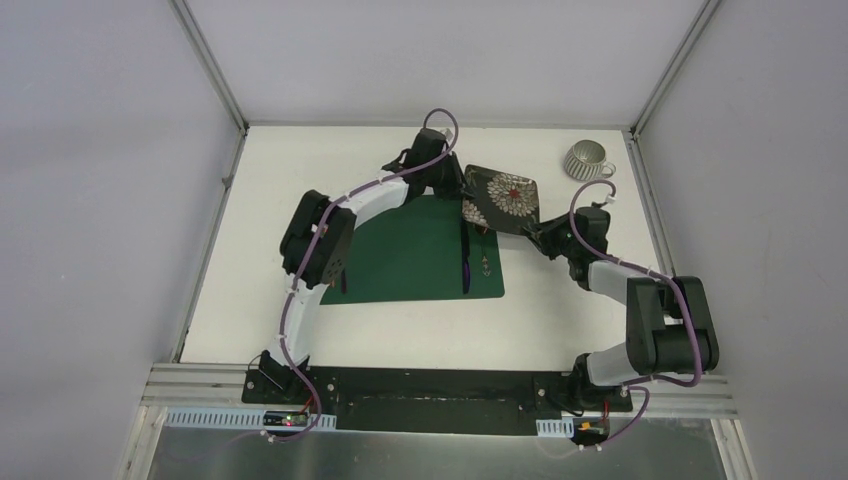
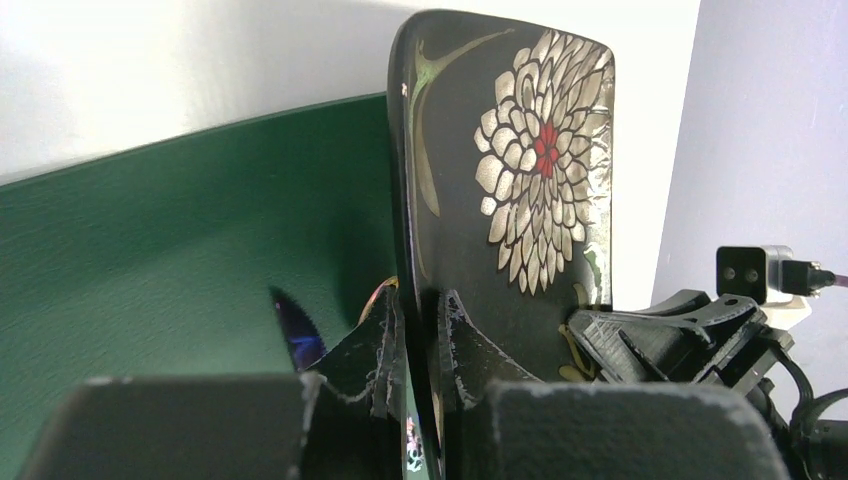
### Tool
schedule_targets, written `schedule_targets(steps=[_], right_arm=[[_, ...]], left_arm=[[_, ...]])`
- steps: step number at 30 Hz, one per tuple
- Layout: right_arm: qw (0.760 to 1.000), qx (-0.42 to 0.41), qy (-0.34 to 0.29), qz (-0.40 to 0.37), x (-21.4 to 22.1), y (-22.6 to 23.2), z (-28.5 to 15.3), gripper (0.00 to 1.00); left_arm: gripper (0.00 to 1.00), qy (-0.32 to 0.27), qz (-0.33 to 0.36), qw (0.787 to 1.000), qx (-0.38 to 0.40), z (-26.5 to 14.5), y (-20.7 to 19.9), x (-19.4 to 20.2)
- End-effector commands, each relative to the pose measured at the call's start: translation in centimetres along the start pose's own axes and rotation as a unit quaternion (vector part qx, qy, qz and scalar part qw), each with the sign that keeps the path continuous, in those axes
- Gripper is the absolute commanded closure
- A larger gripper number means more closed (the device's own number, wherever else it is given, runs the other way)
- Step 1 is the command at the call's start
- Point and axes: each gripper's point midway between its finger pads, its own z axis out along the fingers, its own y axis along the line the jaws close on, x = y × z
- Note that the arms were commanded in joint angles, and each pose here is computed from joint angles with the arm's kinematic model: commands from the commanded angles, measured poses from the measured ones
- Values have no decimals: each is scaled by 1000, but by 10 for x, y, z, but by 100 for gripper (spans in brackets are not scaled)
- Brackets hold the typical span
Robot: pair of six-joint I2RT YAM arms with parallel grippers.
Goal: Set the dinner table for one person
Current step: Place the plate on the napkin.
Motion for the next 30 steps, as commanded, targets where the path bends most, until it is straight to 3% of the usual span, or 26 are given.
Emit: schedule_targets(steps=[1,12,30], right_arm=[[993,-70,24,-96,24,59,-1,100],[984,-83,61,-146,77,94,6,100],[968,-89,117,-205,179,112,19,100]], left_arm=[[100,-73,149,977,131,-53,-131,-40],[100,-78,161,980,93,-100,-131,-32],[100,-75,141,986,44,-161,-97,31]])
